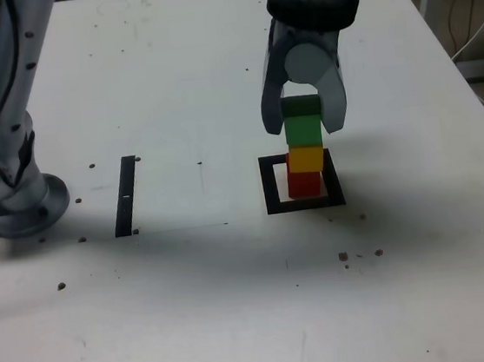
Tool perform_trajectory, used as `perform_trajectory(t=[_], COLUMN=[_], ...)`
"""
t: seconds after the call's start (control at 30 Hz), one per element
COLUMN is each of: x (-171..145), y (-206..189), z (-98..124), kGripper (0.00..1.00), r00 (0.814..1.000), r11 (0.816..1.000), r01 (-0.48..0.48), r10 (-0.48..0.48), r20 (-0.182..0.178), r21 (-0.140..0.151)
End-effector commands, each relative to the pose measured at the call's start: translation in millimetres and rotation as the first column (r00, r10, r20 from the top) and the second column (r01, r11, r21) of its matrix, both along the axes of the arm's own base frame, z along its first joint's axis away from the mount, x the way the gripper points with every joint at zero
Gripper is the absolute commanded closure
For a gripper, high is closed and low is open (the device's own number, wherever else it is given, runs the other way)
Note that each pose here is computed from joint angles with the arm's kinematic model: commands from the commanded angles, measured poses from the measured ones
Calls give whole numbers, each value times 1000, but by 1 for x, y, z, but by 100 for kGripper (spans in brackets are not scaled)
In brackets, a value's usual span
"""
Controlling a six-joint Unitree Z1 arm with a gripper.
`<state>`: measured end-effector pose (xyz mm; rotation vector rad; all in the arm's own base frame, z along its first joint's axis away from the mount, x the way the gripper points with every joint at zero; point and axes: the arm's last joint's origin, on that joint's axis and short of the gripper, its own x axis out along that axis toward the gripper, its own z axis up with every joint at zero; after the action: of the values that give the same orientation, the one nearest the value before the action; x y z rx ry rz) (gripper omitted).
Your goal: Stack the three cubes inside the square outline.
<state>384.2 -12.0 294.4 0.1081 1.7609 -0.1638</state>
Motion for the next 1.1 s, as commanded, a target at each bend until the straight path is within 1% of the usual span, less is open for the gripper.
perform_trajectory(t=[0.0,0.13,0.17,0.2,0.37,0.53,0.67,0.83,0.97,1.07], x=[0,-1,-1,-1,-2,-4,-7,-16,-27,-36], y=[-1,0,0,0,0,0,0,1,2,3], z=[-2,-5,-6,-7,-10,-8,-1,14,27,35], kGripper=[50,22,18,15,14,13,8,2,1,1], r00=[1000,1000,1000,1000,999,1000,1000,999,998,998], r11=[1000,1000,1000,1000,1000,1000,1000,999,999,999], r01=[5,13,15,16,16,16,17,19,20,20], r10=[-5,-13,-15,-16,-16,-16,-17,-20,-22,-23], r20=[-9,-16,-19,-22,-28,-21,-2,32,55,63], r21=[5,8,8,7,7,8,15,30,41,46])
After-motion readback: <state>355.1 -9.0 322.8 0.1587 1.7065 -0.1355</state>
